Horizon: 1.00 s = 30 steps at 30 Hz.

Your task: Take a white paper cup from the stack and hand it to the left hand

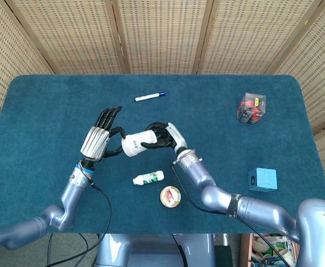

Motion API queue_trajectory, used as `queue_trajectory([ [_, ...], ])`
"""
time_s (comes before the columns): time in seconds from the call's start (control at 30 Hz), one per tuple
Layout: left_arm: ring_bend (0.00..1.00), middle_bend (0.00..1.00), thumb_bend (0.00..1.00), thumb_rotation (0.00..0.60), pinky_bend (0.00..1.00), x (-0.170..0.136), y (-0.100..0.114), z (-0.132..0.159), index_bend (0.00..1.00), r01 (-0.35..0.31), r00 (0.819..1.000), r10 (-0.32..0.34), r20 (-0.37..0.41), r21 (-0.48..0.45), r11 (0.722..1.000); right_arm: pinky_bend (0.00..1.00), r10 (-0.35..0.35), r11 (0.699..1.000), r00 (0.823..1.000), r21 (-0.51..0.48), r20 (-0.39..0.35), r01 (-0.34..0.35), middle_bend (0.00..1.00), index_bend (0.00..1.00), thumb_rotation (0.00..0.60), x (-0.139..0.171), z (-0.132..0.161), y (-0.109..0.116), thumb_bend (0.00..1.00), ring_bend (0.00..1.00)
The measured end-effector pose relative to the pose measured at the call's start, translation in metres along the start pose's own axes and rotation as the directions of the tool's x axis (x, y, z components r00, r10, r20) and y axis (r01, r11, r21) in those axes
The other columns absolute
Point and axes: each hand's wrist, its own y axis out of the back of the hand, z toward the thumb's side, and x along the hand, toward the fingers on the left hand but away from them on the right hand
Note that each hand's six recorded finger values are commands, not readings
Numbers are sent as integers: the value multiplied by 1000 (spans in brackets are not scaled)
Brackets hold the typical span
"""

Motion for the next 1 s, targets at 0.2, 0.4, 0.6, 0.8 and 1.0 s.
queue_trajectory([
  [0.2, 0, 0, 397, 600, 0, 1, -2, 2, 598, 7, 1000, -7, 4, -1, 1000, 611, 4, 1000, 1000, 0, -2, -4, 598, 572, 600, 1, 1, 0, 474, 499],
  [0.4, 0, 0, 480, 600, 0, 2, -1, 4, 655, -2, 1000, 2, 3, 6, 1000, 611, 1, 1000, 1000, -2, -7, -1, 598, 573, 600, 2, 3, 2, 475, 500],
  [0.6, 0, 0, 489, 600, 0, 2, -1, 4, 685, -4, 1000, 4, 1, 13, 1000, 611, -1, 1000, 1000, -3, -8, 1, 598, 573, 600, 3, 4, 4, 476, 499],
  [0.8, 0, 0, 492, 600, 0, 3, 0, 4, 723, -20, 1000, 20, -7, 17, 1000, 612, -4, 1000, 1000, 0, -9, 4, 598, 573, 600, 4, 3, 6, 477, 499],
  [1.0, 0, 0, 492, 600, 0, -3, 6, -5, 730, -27, 999, 28, -17, 35, 999, 611, -33, 999, 999, 9, -24, 33, 598, 572, 600, 5, 8, 20, 477, 500],
])
